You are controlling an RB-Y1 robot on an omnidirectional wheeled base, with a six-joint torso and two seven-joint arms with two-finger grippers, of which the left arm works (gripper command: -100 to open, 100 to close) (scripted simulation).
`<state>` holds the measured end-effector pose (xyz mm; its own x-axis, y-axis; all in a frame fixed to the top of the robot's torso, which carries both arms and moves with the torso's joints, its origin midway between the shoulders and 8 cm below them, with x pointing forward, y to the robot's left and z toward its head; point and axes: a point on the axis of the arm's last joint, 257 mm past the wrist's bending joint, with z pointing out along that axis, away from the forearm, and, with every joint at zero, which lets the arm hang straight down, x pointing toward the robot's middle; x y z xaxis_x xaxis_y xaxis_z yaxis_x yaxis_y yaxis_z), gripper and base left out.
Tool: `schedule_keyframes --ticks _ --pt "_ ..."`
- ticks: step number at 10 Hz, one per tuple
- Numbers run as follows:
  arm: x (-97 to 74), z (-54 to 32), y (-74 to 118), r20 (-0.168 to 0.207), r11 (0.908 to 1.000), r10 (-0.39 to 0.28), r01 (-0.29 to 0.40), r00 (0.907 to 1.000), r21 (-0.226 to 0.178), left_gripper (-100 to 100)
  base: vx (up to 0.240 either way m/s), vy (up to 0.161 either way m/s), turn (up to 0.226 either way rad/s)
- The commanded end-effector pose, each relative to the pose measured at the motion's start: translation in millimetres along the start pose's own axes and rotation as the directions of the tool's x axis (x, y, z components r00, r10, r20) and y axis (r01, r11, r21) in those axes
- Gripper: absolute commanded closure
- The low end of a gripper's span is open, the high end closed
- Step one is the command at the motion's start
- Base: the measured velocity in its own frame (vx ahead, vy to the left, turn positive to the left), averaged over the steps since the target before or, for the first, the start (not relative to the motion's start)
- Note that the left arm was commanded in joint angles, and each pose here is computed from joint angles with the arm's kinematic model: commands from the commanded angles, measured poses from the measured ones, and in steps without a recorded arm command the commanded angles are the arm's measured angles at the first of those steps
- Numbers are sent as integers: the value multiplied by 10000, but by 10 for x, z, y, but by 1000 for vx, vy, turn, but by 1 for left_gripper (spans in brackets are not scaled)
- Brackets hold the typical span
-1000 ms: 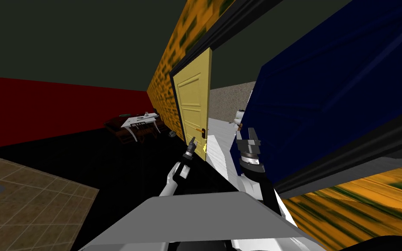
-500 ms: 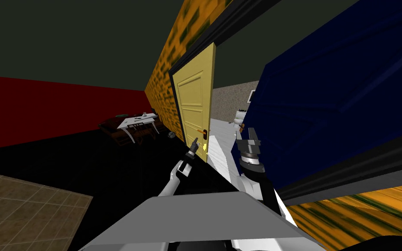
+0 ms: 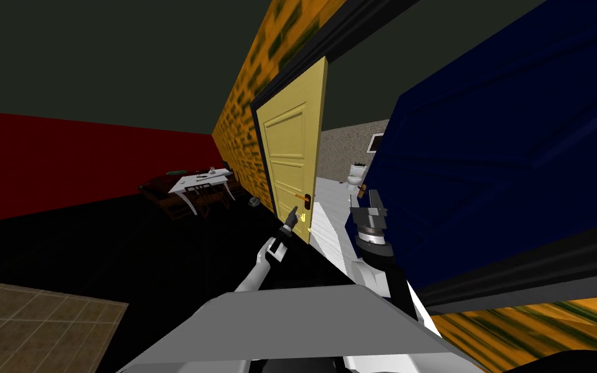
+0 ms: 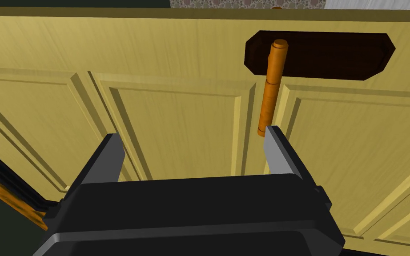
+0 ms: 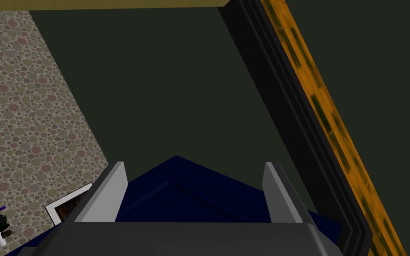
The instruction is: Push the door open
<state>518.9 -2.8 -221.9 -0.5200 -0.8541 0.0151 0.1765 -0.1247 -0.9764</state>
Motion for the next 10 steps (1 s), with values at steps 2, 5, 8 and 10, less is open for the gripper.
schedule_keyframes --ticks 2,5,8,10 --pt "53 57 104 -139 9997 -12 9 9999 -239 -100 55 53 -12" --pt "153 121 267 -379 9978 -28 3 9993 -661 -100 77 81 -32" --pt "279 188 447 -657 9935 -52 -23 9978 -1141 -100 120 92 -36" --pt "365 226 554 -835 9896 -70 -51 9965 -1438 -100 96 107 -28"
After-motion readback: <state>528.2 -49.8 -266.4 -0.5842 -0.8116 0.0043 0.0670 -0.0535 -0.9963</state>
